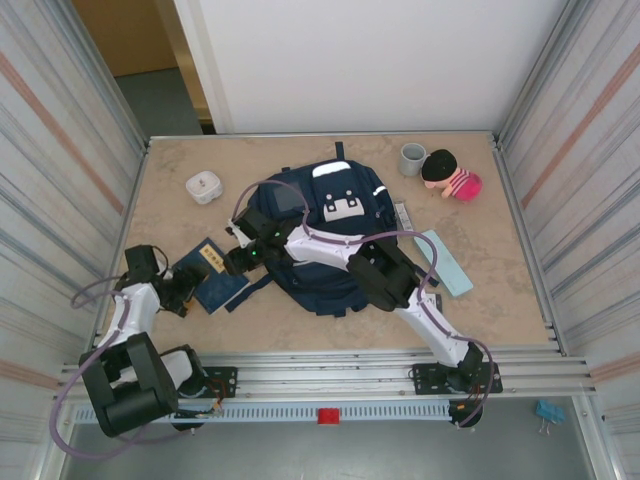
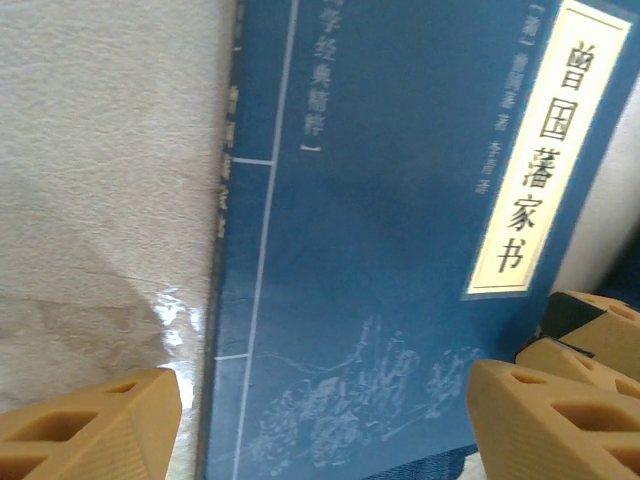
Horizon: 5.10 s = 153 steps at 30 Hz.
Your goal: Pack books, pencil case, and school supplies into a backpack
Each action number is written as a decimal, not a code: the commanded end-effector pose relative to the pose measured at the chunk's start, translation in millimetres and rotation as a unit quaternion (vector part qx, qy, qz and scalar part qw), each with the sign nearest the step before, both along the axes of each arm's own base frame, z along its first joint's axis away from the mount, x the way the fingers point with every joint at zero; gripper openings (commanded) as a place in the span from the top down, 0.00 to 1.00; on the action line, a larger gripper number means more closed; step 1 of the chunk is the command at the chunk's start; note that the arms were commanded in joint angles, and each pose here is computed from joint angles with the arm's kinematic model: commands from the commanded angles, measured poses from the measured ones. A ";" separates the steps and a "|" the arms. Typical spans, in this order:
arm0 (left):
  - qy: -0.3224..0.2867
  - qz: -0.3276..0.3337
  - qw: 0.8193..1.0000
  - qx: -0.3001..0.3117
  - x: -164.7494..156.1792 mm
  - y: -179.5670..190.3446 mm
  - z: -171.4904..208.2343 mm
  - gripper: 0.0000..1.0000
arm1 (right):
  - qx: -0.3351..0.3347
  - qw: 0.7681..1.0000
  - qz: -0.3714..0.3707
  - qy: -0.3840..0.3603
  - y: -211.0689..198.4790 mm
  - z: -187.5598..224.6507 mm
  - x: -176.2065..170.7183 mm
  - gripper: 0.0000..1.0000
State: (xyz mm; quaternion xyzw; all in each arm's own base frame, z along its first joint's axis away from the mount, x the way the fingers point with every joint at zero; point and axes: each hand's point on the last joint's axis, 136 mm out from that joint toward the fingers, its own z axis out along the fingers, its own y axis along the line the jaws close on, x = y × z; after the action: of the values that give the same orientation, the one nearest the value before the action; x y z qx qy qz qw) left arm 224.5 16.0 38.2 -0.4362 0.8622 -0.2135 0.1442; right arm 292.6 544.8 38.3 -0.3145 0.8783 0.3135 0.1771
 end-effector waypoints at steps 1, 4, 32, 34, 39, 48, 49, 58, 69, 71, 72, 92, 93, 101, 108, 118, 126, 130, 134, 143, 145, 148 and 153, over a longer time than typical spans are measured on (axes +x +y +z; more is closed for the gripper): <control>0.007 0.004 1.000 0.019 -3.5 7.0 -6.9 0.24 | -0.020 1.000 0.022 0.004 4.4 -17.5 -12.3 0.49; 0.007 0.005 1.000 0.017 -2.9 6.9 -12.5 0.24 | -0.026 0.999 0.025 0.010 3.4 -25.8 -15.3 0.56; -0.145 -0.033 0.985 -0.082 44.4 -29.0 46.3 0.31 | -0.045 0.995 0.000 0.091 -14.2 -50.9 -25.2 0.86; -0.150 -0.035 0.984 -0.085 46.3 -30.9 49.0 0.31 | -0.045 0.994 -0.005 0.096 -15.9 -53.0 -23.7 0.86; -0.148 -0.031 0.985 -0.080 46.7 -29.2 46.9 0.35 | -0.040 0.994 -0.013 0.102 -18.5 -51.4 -19.4 0.86; -0.180 -0.039 0.979 -0.093 57.9 -35.2 61.1 0.35 | -0.036 0.993 -0.020 0.110 -19.3 -52.5 -18.9 0.87; -0.181 -0.039 0.978 -0.092 58.3 -35.2 62.5 0.35 | -0.037 0.993 -0.021 0.111 -19.9 -53.0 -18.7 0.87; -0.133 -0.033 0.988 -0.068 46.7 -28.7 38.0 0.34 | -0.069 0.990 -0.046 0.116 -33.2 -68.3 -14.2 0.89; -0.054 -0.025 0.998 -0.019 32.7 -12.3 5.1 0.33 | -0.114 0.985 -0.063 0.114 -51.0 -89.6 -13.0 0.92; -0.044 -0.021 0.999 -0.007 29.0 -8.6 2.2 0.32 | -0.112 0.985 -0.063 0.113 -50.5 -87.8 -12.2 0.92; -0.039 -0.020 0.999 -0.001 27.5 -6.9 0.8 0.32 | -0.113 0.985 -0.063 0.114 -50.6 -88.2 -12.4 0.92; -0.110 -0.067 0.990 -0.048 62.5 -31.0 18.2 0.46 | -0.092 0.987 -0.059 0.117 -42.9 -75.8 -12.9 0.92; -0.118 -0.067 0.989 -0.052 64.7 -32.5 23.3 0.46 | -0.092 0.987 -0.059 0.117 -43.2 -75.6 -13.0 0.92; -0.134 -0.072 0.988 -0.037 69.2 -32.9 41.0 0.71 | -0.078 0.989 -0.061 0.112 -40.3 -63.1 -9.7 0.92; -0.129 -0.089 0.988 0.000 64.7 -29.5 48.7 0.92 | -0.031 0.992 -0.082 0.092 -46.6 -26.7 7.7 0.84; -0.343 -0.197 0.917 0.054 69.0 -63.6 165.5 1.00 | 0.095 0.990 -0.101 -0.016 -80.3 122.6 23.4 0.50; -0.534 -0.306 0.787 0.047 42.3 -113.9 263.2 1.00 | 0.166 0.973 -0.112 -0.116 -153.7 212.3 6.2 0.36; -0.579 -0.358 0.732 0.024 26.2 -139.5 292.0 1.00 | 0.201 0.960 -0.119 -0.155 -186.8 246.3 -5.4 0.32; -0.613 -0.398 0.682 -0.003 14.0 -162.9 315.5 1.00 | 0.243 0.945 -0.129 -0.175 -214.9 268.9 -15.4 0.28; -0.646 -0.463 0.604 -0.057 -2.6 -203.6 346.7 1.00 | 0.348 0.925 -0.072 -0.138 -235.6 294.6 -41.0 0.17; -0.648 -0.467 0.599 -0.066 -2.0 -207.9 349.5 1.00 | 0.367 0.920 -0.041 -0.128 -231.7 301.4 -49.9 0.17; -0.650 -0.469 0.592 -0.081 -1.3 -212.8 354.1 1.00 | 0.393 0.912 -0.004 -0.119 -225.9 311.0 -58.6 0.16; -0.663 -0.470 0.572 -0.106 -5.6 -221.9 364.5 1.00 | 0.429 0.898 0.026 -0.095 -220.2 324.2 -60.5 0.17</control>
State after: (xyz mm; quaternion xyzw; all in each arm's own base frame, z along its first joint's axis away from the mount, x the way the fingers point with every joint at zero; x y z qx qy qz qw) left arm 235.2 -201.3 364.0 0.2422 0.6358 -0.5568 0.4765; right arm 240.7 321.6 341.4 -0.2391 0.6687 0.5909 0.3827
